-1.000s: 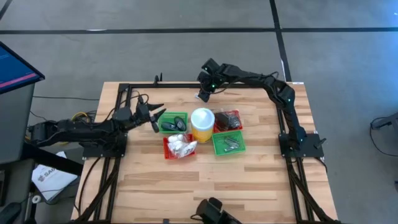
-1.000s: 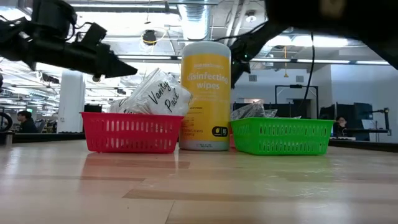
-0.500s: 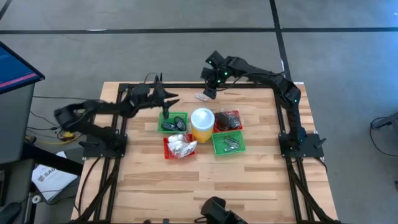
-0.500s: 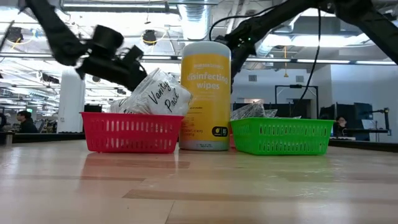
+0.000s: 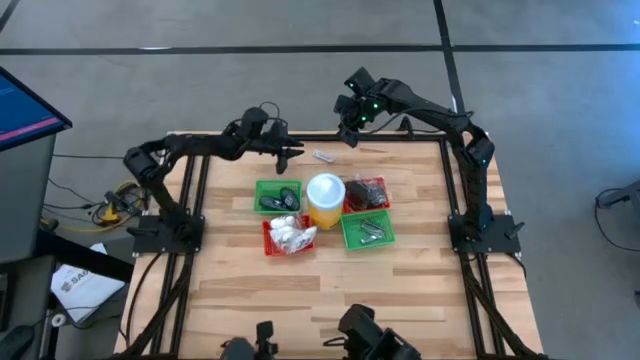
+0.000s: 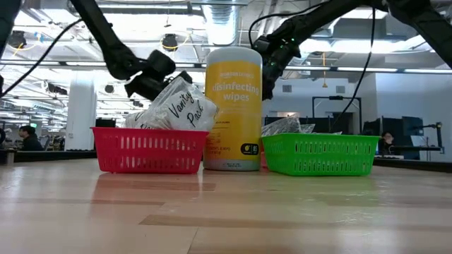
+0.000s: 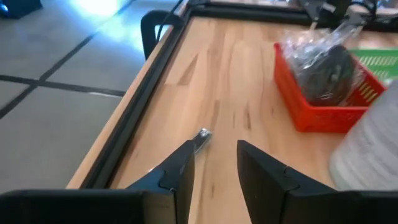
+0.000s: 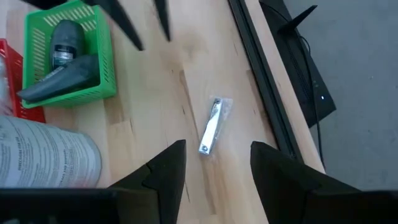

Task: Pick & Place Travel size toiletries
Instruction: Put the silver nail cutter into the right green bin

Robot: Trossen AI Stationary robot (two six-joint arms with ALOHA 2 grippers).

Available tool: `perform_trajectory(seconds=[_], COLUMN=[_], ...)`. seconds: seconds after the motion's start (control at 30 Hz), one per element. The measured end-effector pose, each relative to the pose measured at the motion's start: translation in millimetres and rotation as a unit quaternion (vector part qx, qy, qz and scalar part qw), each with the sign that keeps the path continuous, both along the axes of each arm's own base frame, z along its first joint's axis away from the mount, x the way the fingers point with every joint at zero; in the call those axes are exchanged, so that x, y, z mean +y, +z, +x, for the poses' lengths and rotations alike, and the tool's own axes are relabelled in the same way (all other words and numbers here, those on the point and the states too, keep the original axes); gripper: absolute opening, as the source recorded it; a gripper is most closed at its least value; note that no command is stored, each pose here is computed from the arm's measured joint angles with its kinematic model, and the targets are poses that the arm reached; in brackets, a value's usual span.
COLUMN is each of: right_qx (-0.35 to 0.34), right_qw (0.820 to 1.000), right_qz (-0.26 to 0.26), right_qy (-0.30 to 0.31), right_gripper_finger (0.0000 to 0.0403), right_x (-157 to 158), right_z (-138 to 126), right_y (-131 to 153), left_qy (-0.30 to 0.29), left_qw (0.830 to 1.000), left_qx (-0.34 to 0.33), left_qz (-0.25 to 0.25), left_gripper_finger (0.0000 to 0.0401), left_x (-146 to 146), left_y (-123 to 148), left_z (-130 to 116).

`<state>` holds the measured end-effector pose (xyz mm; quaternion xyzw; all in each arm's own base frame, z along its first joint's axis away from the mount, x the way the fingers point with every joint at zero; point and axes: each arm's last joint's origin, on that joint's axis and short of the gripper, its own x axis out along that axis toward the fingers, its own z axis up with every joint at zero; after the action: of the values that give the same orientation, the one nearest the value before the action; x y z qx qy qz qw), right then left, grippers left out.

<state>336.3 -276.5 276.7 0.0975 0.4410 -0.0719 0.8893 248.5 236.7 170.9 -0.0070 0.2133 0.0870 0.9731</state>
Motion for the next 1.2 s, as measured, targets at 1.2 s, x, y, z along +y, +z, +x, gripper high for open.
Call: perform_trajectory(seconds=[1.2], right_qx=[-0.009], right_qw=[0.999], right_qz=[-0.029], right_qy=[0.026], right_gripper_finger=[0.017], right_x=[-0.8], right_z=[2.4], right_y=[1.4], left_qy=[-0.097], left_qw=[0.979], left_qx=[0.176], left_qz=[-0.031], left_gripper_finger=[0.0112], left_x=[65.5], left_y=[-33.9], left_z=[71.4])
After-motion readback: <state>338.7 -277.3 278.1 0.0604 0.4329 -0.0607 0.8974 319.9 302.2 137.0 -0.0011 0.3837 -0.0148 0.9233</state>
